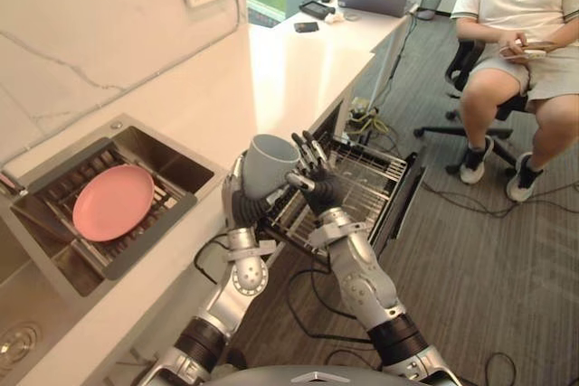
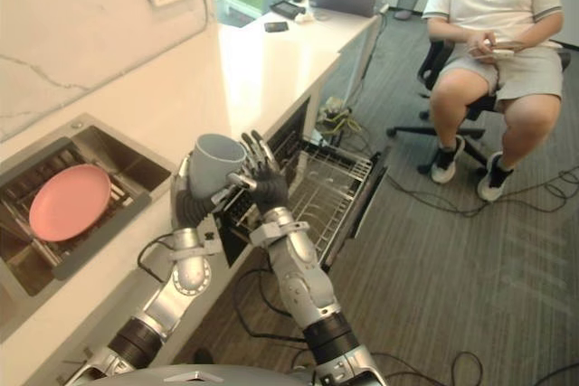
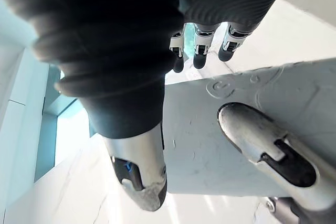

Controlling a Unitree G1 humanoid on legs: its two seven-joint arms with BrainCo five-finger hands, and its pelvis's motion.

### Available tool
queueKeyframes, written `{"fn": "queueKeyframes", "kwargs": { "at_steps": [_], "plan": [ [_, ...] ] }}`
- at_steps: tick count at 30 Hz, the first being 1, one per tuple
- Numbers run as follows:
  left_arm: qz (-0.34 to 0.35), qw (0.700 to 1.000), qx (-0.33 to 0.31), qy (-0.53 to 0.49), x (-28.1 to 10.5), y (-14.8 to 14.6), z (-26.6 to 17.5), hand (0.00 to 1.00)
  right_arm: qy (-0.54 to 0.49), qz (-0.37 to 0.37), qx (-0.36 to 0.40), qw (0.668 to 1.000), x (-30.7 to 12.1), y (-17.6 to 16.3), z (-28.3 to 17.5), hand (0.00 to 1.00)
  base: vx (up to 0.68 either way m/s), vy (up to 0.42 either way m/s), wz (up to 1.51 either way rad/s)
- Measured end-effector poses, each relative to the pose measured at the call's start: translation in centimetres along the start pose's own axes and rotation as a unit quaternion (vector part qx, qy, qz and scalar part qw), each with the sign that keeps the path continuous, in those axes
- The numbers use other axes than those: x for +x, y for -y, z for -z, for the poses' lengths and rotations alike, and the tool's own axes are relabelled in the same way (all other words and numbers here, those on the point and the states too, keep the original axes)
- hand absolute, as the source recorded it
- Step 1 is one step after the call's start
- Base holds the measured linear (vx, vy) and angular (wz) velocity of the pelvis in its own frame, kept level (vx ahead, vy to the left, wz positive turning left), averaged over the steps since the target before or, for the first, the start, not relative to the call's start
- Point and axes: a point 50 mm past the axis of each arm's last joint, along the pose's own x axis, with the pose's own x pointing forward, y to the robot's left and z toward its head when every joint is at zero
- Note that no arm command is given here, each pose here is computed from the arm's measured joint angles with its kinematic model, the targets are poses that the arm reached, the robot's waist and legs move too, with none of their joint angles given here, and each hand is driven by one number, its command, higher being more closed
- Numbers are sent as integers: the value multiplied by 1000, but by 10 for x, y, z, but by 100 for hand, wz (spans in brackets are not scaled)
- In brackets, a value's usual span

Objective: Walk over to the sink, pick up the cup, carry it to the dishwasher, place the cup inside the dishwasher, then close the dishwasher door

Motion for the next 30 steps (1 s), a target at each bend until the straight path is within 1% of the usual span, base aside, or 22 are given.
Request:
{"fn": "queueKeyframes", "kwargs": {
  "at_steps": [3,10,15,25,30],
  "plan": [
    [3,1000,-21,-14,1,0,0,100,2,-2,2,1000,0,-1,-1,0,0,0,0],
    [-2,999,-36,1,3,-2,-9,100,-4,-13,8,1000,0,-4,0,0,0,0,0],
    [2,1000,-26,7,3,-1,-11,100,5,-21,11,1000,1,-9,-4,0,0,0,0],
    [16,1000,-11,3,-1,4,-12,100,-11,18,15,1000,1,-9,2,0,0,0,0],
    [16,1000,-9,1,-1,5,-11,100,-18,29,5,999,2,-7,4,0,0,0,0]
  ]
}}
